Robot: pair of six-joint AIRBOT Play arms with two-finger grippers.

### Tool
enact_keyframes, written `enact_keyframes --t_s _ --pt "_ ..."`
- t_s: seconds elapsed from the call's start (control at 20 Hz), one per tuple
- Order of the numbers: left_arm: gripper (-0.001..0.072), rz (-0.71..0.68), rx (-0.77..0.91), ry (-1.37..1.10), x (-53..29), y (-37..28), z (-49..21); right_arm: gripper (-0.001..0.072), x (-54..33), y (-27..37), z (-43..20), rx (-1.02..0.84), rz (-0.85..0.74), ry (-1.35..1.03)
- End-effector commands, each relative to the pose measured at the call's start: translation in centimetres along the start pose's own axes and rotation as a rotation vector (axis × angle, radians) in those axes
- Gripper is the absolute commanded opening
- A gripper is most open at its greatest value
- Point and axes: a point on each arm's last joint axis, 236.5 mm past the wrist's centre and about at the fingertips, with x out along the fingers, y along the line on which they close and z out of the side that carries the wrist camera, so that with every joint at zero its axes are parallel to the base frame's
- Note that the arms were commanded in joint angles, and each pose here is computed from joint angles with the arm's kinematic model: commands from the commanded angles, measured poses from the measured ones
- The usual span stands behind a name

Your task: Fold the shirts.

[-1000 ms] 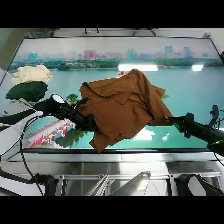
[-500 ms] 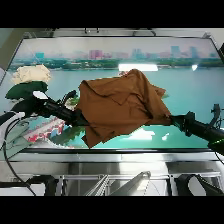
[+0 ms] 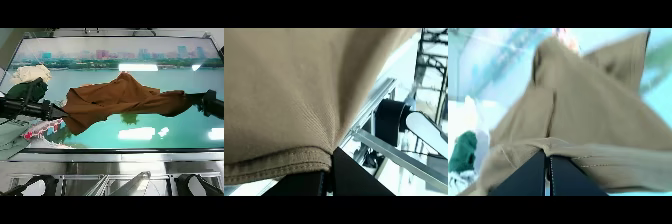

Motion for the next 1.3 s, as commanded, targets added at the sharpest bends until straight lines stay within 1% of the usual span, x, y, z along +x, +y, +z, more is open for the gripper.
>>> enact_keyframes --t_s 0.0,0.1,0.15,0.25,0.35,0.45,0.5,0.6,0.65,0.7,0.8,0.85,0.95,1.05,1.1,1.15,1.25 --pt "0.0021 0.034 0.040 -0.114 -3.6 -1.2 0.0 0.0019 -2.1 2.0 4.2 -0.061 -0.016 -0.088" --pt "0.0020 0.057 0.057 -0.181 -5.3 -1.7 0.1 0.0019 -3.2 2.2 5.4 -0.076 -0.028 -0.112" --pt "0.0020 0.033 0.069 -0.222 -6.0 -2.7 0.4 0.0019 -3.6 2.3 5.6 -0.076 -0.025 -0.116" --pt "0.0020 -0.106 0.124 -0.328 -7.8 -7.0 1.4 0.0019 -4.1 2.7 5.6 -0.089 -0.021 -0.122" --pt "0.0021 -0.304 0.221 -0.431 -10.3 -12.9 2.0 0.0019 -4.7 4.9 5.6 -0.118 0.036 -0.143" --pt "0.0021 -0.481 0.383 -0.504 -13.6 -19.5 1.2 0.0019 -6.1 10.0 6.3 -0.196 0.175 -0.191" --pt "0.0021 -0.572 0.493 -0.538 -15.6 -23.5 0.2 0.0019 -7.3 13.3 6.7 -0.252 0.254 -0.210" --pt "0.0022 -0.744 0.709 -0.591 -19.6 -31.0 -2.7 0.0019 -11.0 21.6 7.0 -0.414 0.467 -0.255" --pt "0.0022 -0.810 0.824 -0.607 -21.4 -34.3 -4.6 0.0019 -13.3 25.6 7.1 -0.500 0.556 -0.297" --pt "0.0022 -0.847 0.934 -0.611 -22.7 -36.9 -6.5 0.0020 -15.5 29.1 6.9 -0.588 0.620 -0.334" --pt "0.0021 -0.852 1.145 -0.594 -23.5 -41.2 -10.4 0.0020 -18.9 34.6 5.7 -0.772 0.653 -0.393" --pt "0.0021 -0.827 1.204 -0.565 -23.2 -42.7 -11.9 0.0020 -20.0 36.4 4.9 -0.862 0.636 -0.419" --pt "0.0021 -0.798 1.228 -0.527 -22.8 -44.8 -13.7 0.0020 -21.5 38.6 4.5 -0.985 0.554 -0.500" --pt "0.0021 -0.776 1.258 -0.549 -23.0 -46.2 -14.0 0.0020 -23.5 40.4 5.7 -1.094 0.458 -0.662" --pt "0.0021 -0.745 1.259 -0.553 -23.2 -46.0 -13.2 0.0019 -24.2 40.6 6.7 -1.125 0.391 -0.728" --pt "0.0021 -0.672 1.205 -0.563 -23.3 -45.0 -10.9 0.0020 -24.2 40.1 7.4 -1.135 0.334 -0.750" --pt "0.0021 -0.513 1.016 -0.599 -23.4 -41.1 -4.5 0.0020 -21.9 36.5 8.7 -1.093 0.214 -0.656"
